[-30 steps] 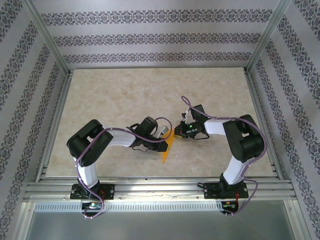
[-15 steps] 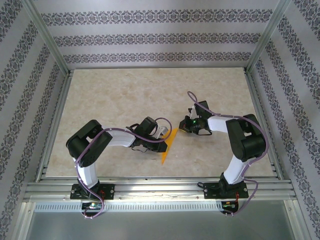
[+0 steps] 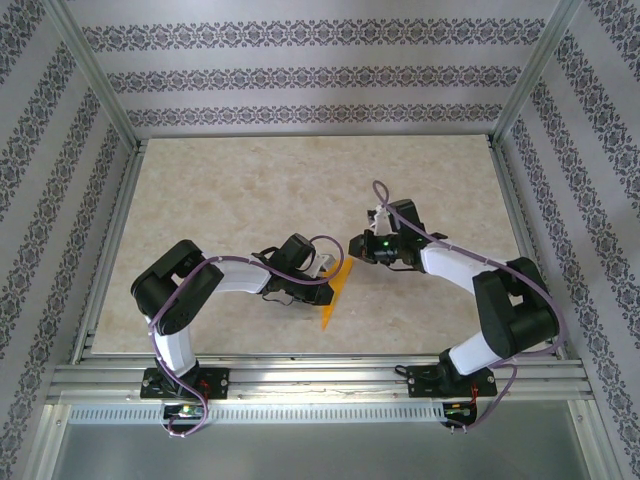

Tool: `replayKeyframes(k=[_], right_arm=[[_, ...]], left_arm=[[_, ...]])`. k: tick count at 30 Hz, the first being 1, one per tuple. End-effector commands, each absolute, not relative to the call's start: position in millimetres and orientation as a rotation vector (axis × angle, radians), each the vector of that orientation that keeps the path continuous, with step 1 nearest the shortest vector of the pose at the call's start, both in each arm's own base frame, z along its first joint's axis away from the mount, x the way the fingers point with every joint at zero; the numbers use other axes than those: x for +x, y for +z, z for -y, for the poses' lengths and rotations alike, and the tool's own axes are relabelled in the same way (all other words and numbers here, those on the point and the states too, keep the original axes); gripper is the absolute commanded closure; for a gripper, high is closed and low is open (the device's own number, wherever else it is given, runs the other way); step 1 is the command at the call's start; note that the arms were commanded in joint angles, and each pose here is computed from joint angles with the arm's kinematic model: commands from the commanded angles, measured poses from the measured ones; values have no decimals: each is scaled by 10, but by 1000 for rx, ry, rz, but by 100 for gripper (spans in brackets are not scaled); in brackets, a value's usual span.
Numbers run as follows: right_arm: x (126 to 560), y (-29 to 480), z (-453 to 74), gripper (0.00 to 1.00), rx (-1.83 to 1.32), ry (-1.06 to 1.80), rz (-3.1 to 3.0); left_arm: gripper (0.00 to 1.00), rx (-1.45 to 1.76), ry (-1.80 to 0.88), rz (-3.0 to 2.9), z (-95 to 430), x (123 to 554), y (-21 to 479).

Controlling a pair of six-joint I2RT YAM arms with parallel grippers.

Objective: Fold a paper plane with a square sheet of paper (pick it up from the middle)
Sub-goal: Fold the wing for the fifth time at the center of the table.

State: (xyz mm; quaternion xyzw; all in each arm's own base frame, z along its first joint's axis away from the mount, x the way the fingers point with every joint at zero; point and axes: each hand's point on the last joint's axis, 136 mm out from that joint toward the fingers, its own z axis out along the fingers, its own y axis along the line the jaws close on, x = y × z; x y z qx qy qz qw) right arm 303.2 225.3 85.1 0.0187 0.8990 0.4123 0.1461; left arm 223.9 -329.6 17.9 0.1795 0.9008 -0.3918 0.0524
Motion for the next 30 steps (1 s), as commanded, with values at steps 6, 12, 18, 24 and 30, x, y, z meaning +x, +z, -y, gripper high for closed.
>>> replayKeyframes(k=[6,12,18,24,30], right_arm=[[2841,640,-2530,93,-83,1263,-2674],[2850,417,-2566,93,-82,1235,-2743],[3084,166,-2286,94,125,1097,-2769],[3391,223,-2024,93,224,1013,-2715],[3484,612,-2021,93,201,1102,-2609]], left_arm=[[100,446,-987,-2986,2906,1957,-223],[100,418,-995,-2987,2874,1923,-258],[100,428,-977,-3001,2865,1923,-271],[100,428,-965,-3002,2848,1920,-252],[100,420,-957,-2992,2853,1951,-209]])
